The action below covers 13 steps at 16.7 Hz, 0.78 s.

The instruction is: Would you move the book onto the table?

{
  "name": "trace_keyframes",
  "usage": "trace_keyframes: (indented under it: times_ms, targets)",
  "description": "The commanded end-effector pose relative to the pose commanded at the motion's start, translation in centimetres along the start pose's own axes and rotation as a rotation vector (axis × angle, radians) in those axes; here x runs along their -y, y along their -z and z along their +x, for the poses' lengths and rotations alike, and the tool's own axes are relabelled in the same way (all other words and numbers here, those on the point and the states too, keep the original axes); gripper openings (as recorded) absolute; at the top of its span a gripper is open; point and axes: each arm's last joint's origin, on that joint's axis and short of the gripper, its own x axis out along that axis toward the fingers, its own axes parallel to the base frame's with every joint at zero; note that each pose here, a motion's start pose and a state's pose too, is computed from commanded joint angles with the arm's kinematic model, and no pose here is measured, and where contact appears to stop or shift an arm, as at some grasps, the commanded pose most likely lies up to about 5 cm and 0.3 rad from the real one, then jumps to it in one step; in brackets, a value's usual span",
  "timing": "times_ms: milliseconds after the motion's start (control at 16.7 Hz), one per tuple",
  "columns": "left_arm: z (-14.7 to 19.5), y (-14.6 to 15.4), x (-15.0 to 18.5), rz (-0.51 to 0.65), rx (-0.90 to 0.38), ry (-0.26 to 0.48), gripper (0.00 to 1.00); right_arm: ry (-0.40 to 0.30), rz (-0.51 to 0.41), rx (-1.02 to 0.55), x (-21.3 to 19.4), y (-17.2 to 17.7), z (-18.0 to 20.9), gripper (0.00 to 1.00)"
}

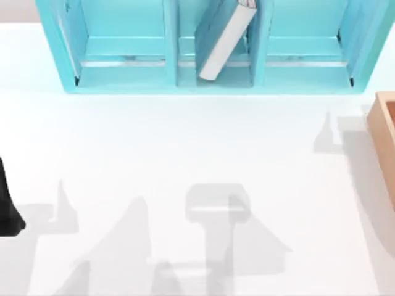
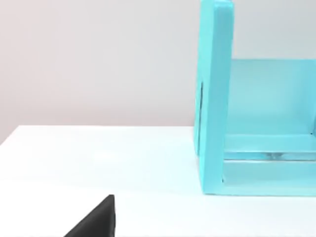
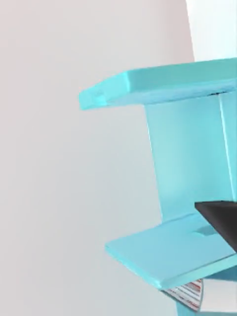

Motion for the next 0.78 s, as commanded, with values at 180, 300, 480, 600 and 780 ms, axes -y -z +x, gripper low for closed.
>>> trace_keyframes:
  times_ms: [180,300,480,600,780]
  targets:
    - [0.0,0.0,0.0,0.0,0.0,0.0,1.0,0.01,0.049,-0.053,-4.0,1.6,5.8,1.0]
    - [0.0,0.0,0.0,0.0,0.0,0.0,1.0,0.017,0.076,-0.086,-7.1,4.2,9.4,1.0]
    - [0.0,0.0,0.0,0.0,0.0,0.0,1.0,0.023,0.112,-0.121,-11.5,9.8,13.3,1.0]
    - [0.0,0.0,0.0,0.0,0.0,0.0,1.0,0.023,0.136,-0.133,-14.1,13.7,14.7,1.0]
    - [0.0,0.0,0.0,0.0,0.0,0.0,1.0,0.017,0.175,-0.132,-16.9,18.4,15.7,1.0]
